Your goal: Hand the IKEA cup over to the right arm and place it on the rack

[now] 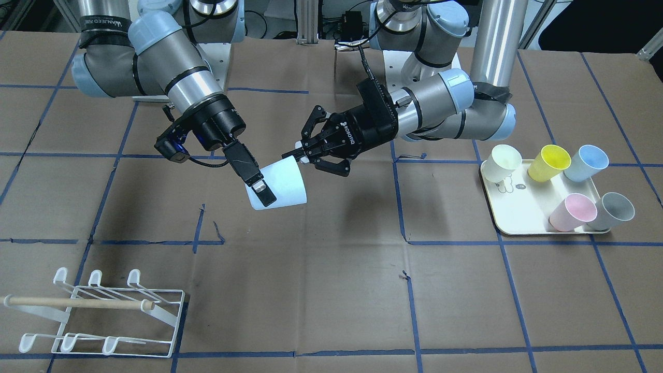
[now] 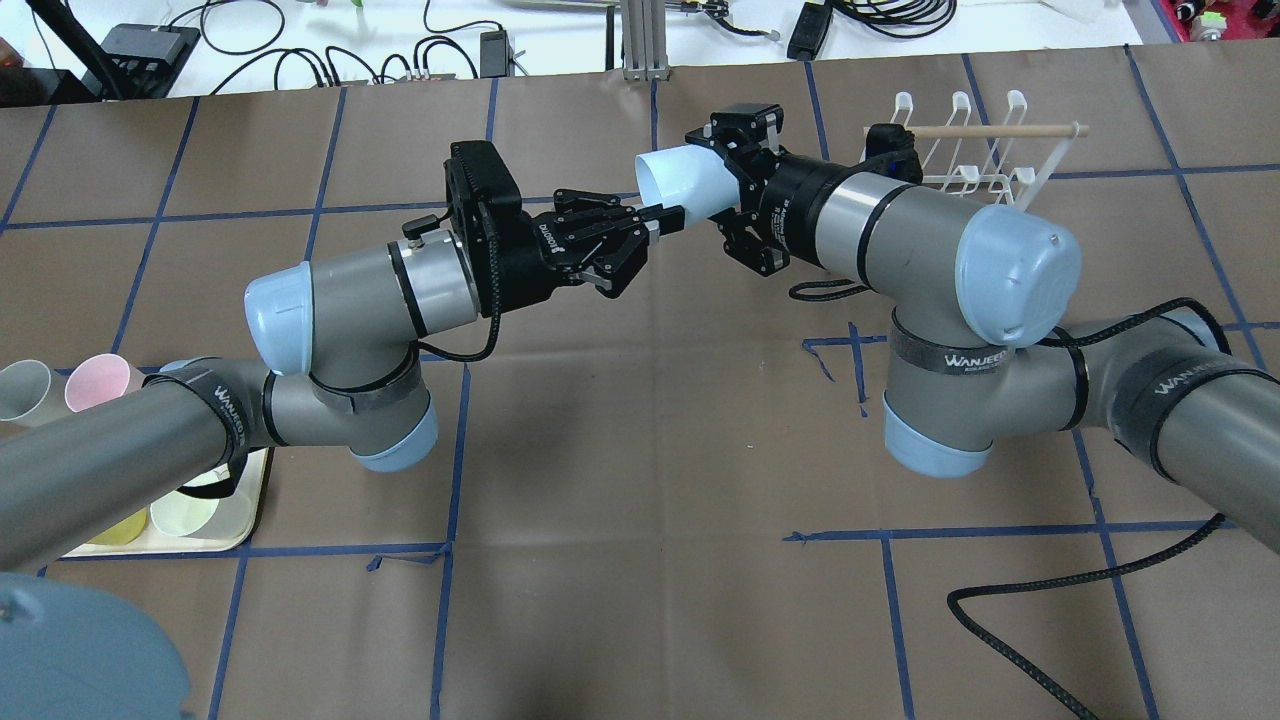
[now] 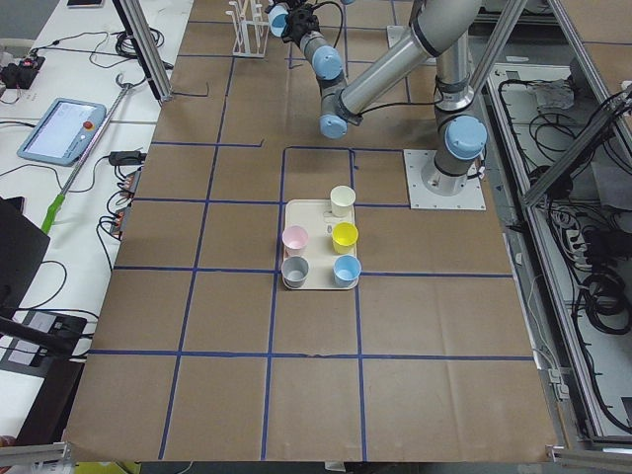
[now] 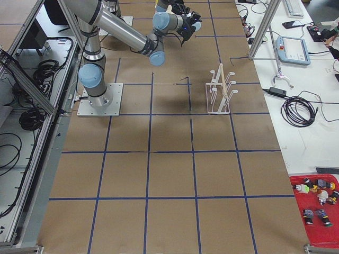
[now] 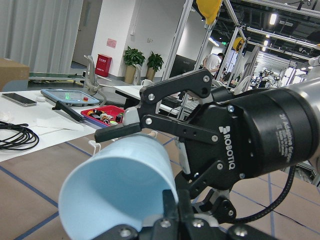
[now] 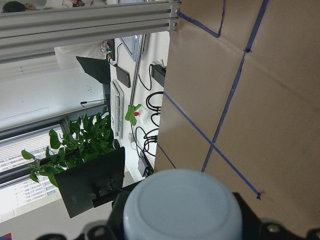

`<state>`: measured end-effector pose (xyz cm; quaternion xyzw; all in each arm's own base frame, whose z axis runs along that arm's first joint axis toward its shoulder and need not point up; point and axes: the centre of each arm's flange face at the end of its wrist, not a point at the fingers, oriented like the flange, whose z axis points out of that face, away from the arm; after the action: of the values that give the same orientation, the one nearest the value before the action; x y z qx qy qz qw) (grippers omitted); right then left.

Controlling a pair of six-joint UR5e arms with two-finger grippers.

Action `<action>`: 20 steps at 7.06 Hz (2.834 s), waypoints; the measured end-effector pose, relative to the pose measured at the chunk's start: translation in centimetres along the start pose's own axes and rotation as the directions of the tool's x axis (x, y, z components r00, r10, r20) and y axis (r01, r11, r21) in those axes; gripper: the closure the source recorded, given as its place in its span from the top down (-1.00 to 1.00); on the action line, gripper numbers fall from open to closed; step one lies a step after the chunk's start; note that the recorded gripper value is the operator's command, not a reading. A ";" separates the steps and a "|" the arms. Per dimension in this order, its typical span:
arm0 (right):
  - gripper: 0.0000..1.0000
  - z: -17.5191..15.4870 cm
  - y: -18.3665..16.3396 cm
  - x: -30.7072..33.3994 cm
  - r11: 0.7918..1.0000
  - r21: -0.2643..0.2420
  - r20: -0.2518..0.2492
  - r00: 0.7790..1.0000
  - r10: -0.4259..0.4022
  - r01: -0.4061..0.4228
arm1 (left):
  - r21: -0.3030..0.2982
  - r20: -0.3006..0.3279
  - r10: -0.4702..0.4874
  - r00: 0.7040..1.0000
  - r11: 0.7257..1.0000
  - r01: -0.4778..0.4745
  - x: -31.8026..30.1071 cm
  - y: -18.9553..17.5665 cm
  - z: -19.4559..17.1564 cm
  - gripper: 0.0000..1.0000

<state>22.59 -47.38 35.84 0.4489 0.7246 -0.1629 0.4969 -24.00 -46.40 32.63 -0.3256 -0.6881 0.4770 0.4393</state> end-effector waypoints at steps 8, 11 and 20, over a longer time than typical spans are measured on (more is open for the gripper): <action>-0.28 0.0 0.0 -0.5 1.000 -0.002 0.008 1.000 -0.007 0.007 | 0.021 0.050 -0.019 0.999 1.000 0.018 -1.2 -1.0 -1.5 0.90; -0.35 0.5 -2.9 -2.1 0.999 0.042 0.035 0.999 -0.032 0.030 | 0.081 0.128 -0.036 0.991 0.996 0.026 -6.7 -1.9 -8.0 0.91; -0.38 0.5 -20.1 -3.2 0.312 0.281 -0.394 0.405 -0.825 0.908 | -0.278 0.863 -0.157 0.480 0.646 0.711 -15.7 -9.1 -4.9 0.97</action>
<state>6.88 -60.18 34.17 0.1021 0.8309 -0.5280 0.1431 -13.44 -61.21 37.39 -0.0082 -0.9803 0.1806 0.0791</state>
